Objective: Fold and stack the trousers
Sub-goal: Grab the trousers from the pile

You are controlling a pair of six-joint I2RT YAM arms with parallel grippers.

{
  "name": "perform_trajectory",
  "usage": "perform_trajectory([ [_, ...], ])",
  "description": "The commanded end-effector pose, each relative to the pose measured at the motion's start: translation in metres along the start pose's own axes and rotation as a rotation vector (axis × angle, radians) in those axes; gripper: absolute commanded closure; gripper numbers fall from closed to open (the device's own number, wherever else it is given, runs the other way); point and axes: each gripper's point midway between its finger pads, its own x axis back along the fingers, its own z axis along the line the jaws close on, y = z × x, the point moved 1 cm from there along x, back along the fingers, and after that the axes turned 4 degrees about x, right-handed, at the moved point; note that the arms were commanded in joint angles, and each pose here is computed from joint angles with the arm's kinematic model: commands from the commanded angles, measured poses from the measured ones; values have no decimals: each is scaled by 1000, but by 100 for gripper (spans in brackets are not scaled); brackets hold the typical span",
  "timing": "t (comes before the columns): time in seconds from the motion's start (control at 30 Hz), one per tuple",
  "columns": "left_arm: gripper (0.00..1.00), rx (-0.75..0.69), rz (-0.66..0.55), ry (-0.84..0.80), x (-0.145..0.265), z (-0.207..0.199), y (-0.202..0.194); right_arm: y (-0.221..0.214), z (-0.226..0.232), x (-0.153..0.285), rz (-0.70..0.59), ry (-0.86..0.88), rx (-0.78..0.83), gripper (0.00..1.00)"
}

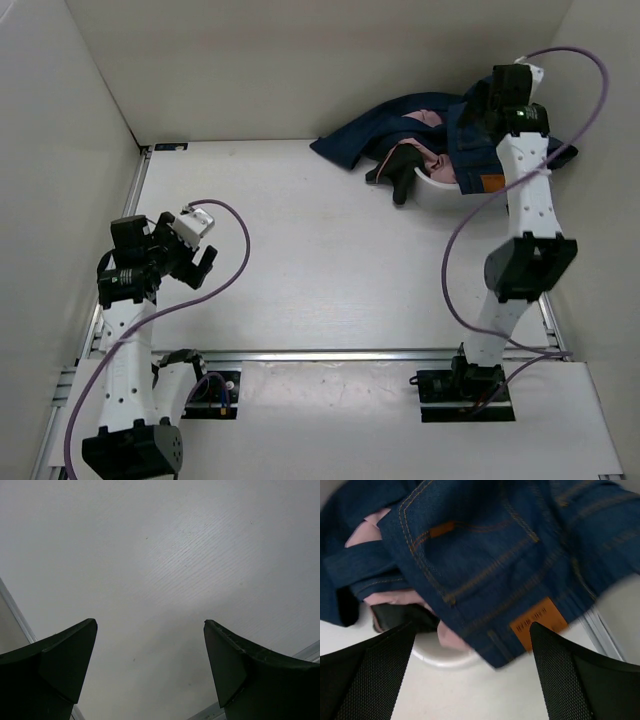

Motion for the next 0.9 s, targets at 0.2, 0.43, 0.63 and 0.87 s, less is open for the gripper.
perform_trajectory([
  [0.2,0,43,33,-92,-13,-14,-13,-15,42,-125,12,57,141,1],
  [0.43,0,52,65,-86,-19,-9,-21,-27,30,-147,30,-20,128,22],
  [0.63,0,52,65,-86,-19,-9,-21,7,10,-117,-72,-115,79,100],
  [0.87,0,41,31,-70,-14,-9,-14,86,18,-3,-302,-49,59,100],
])
